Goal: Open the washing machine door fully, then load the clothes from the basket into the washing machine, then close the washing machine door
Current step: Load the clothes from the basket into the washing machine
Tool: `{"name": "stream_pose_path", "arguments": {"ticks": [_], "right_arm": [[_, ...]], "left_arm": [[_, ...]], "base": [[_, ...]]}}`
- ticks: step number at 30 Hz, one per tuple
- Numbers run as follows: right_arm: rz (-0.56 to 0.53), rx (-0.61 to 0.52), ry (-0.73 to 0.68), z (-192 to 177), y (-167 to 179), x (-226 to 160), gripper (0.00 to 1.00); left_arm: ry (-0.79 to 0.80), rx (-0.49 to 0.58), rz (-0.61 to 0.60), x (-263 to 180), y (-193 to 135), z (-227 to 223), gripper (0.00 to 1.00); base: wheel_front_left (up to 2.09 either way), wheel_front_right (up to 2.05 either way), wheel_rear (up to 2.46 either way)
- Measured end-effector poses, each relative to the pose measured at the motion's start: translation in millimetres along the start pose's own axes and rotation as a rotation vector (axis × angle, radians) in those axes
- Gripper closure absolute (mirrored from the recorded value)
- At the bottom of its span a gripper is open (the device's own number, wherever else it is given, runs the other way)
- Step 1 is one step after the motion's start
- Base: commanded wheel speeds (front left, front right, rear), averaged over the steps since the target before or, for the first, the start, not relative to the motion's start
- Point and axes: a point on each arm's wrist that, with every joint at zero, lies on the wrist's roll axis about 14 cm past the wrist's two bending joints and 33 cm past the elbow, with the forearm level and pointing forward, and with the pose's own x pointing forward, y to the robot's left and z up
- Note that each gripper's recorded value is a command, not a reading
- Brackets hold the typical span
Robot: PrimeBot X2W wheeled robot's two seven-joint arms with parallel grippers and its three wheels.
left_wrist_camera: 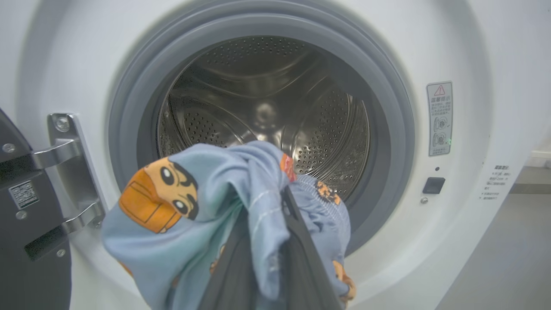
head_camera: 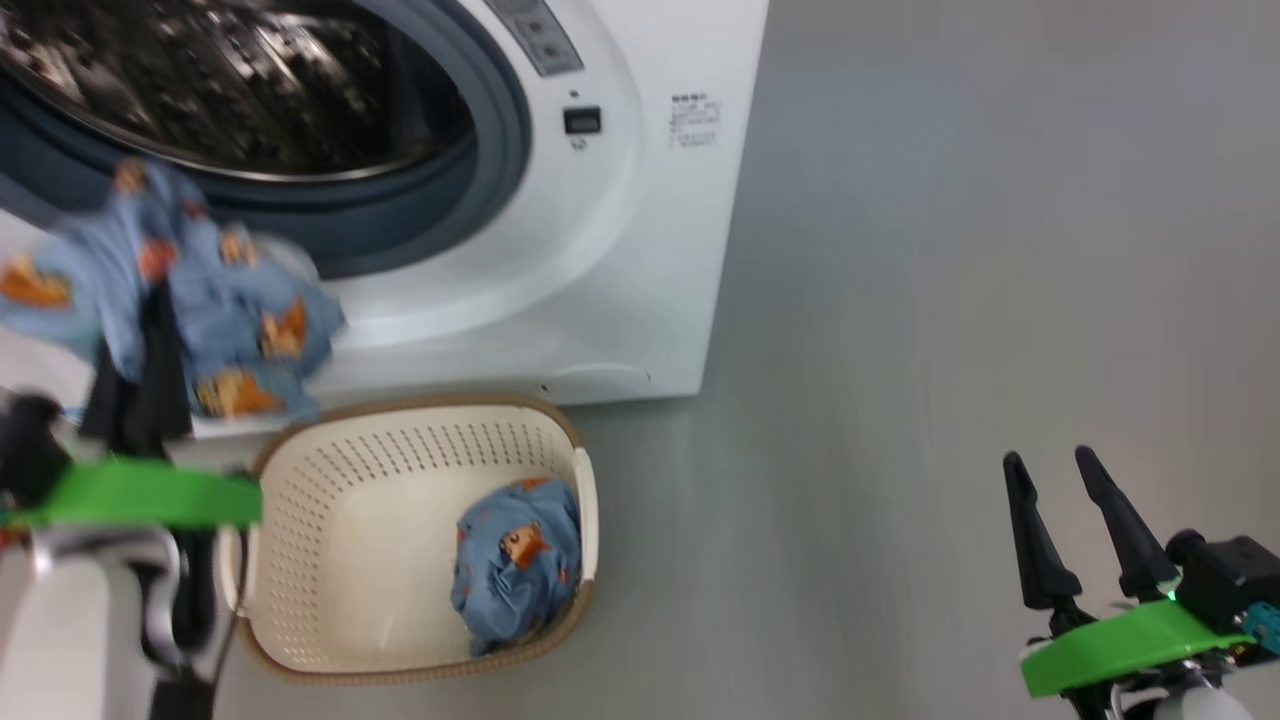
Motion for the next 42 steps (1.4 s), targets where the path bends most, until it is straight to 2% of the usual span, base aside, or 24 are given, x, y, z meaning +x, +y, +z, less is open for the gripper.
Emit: {"name": "stream_pose_path", "arguments": {"ticks": [4, 7, 18, 24, 37, 42], "right_arm": [[-0.007, 0.009, 0.02, -10.0, -0.3, 10.4, 0.0], [-0.014, 0.008, 0.028, -14.4, -3.1, 18.1, 0.0], [-0.042, -0.004, 0.045, -23.8, -14.1, 32.7, 0.0], [-0.065, -0.001, 0.059, -29.6, -19.1, 32.1, 0.0], [-0.111, -0.032, 0.087, -33.5, -34.8, 21.5, 0.0], [-0.129, -0.04, 0.104, -39.0, -41.0, 19.5, 0.0]], "left_arm": [[-0.02, -0.013, -0.025, 40.8, -4.3, -2.2, 1.0], [-0.013, -0.063, -0.022, 69.7, -4.8, -11.0, 1.0], [0.115, -0.04, -0.019, 143.4, 0.3, -66.5, 1.0], [0.166, -0.044, -0.017, 161.3, -2.4, -91.4, 1.0], [0.279, 0.016, -0.007, 189.0, 5.6, -142.8, 1.0], [0.216, 0.03, -0.023, 210.6, 3.4, -131.2, 1.0]], "base": [[0.0, 0.0, 0.0], [0.0, 0.0, 0.0], [0.0, 0.0, 0.0], [0.0, 0.0, 0.0], [0.0, 0.0, 0.0], [0.0, 0.0, 0.0]]}}
